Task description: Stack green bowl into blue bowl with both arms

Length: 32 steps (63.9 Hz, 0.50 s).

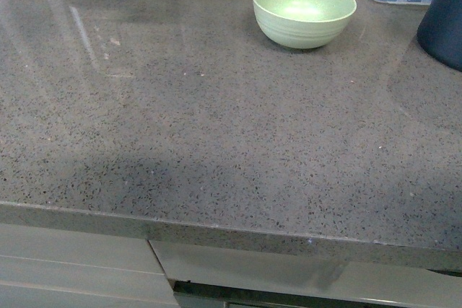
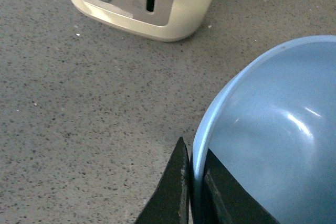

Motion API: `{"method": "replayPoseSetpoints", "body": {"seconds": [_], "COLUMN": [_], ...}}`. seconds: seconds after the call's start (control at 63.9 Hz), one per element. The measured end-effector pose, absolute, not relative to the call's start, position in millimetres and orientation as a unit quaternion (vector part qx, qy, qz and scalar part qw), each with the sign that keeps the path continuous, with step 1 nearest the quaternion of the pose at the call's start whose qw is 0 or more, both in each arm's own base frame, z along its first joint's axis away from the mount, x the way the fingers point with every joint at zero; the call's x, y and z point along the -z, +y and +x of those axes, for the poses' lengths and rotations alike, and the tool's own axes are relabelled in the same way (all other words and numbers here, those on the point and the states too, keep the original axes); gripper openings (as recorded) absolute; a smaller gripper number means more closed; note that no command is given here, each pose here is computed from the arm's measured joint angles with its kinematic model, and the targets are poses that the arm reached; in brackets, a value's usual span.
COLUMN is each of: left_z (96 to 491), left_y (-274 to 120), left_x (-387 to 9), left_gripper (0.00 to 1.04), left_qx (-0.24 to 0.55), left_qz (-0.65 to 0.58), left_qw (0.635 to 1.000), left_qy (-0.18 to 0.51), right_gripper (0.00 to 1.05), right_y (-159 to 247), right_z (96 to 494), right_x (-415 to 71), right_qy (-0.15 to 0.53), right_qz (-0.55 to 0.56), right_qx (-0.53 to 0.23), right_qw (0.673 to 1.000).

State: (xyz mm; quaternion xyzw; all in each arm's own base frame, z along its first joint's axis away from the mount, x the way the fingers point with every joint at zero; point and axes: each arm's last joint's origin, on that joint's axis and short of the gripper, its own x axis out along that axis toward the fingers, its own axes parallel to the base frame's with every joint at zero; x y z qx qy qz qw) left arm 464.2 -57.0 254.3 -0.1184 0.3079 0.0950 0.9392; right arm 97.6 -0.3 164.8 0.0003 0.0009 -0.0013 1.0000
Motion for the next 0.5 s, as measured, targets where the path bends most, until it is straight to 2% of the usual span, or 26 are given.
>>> {"method": "replayPoseSetpoints", "body": {"seconds": [0.5], "left_z": [471], "left_y": [-103], "left_x": [-230], "left_gripper": [0.04], "left_qx": [-0.066], "left_qz": [-0.112], "left_qw": [0.932], "left_qy": [0.338], "right_gripper": [0.95], "right_y": [0], "right_z": [98], "right_x": [-165], "right_qy": [0.001], "right_qz": [0.000], "right_qx": [0.001], "right_qw": [1.000]}}
